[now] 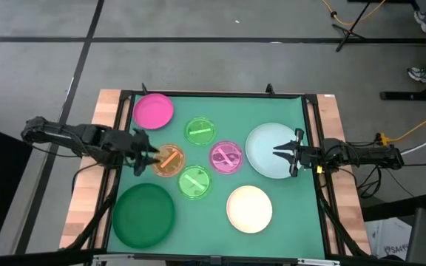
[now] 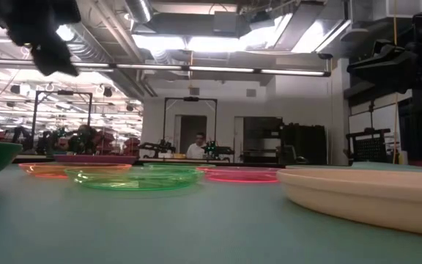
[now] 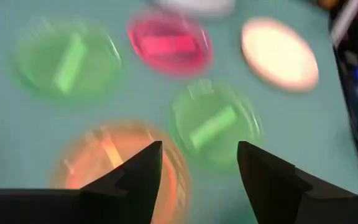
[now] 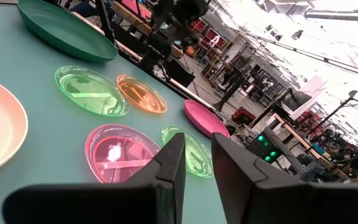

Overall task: Stack plastic plates
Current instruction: Stack the green plate on top of the light blue plate

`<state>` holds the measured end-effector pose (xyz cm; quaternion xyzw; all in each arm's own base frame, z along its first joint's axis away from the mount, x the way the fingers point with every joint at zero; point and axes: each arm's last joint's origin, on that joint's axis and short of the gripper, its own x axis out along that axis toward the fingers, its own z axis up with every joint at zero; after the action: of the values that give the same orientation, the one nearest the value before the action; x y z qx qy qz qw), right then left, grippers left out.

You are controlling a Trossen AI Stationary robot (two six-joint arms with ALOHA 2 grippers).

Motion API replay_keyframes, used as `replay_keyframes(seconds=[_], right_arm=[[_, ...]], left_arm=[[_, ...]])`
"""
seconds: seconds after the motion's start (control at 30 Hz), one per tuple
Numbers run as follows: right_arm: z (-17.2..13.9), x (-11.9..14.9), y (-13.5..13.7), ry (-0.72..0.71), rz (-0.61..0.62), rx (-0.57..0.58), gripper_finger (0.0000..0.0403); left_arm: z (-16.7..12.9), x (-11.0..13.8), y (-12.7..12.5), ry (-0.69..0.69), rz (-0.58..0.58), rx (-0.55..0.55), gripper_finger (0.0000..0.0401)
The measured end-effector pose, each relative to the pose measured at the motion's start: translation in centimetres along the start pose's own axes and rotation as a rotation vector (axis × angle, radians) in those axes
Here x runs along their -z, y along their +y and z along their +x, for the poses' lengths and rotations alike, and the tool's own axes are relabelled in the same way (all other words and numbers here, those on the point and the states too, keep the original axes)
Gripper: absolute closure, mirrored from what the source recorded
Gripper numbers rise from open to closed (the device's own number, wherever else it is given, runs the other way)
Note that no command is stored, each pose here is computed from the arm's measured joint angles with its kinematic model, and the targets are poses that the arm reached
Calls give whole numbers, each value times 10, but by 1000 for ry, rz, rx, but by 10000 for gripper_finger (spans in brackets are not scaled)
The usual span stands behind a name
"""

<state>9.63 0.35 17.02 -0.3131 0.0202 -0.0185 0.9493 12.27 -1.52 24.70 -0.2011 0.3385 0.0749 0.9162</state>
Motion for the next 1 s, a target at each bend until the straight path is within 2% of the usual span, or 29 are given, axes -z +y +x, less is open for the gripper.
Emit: replay_keyframes(seconds=[0.17, 0.37, 1.0], right_arm=[[0, 0, 0, 0, 0, 0, 327], [0, 0, 0, 0, 1, 0, 327], [0, 0, 0, 0, 1, 0, 327]], left_arm=[[16, 9, -2, 244, -58, 11, 198], [33, 21, -5, 470, -40, -24, 198], [61, 43, -17, 685, 64, -100, 198]])
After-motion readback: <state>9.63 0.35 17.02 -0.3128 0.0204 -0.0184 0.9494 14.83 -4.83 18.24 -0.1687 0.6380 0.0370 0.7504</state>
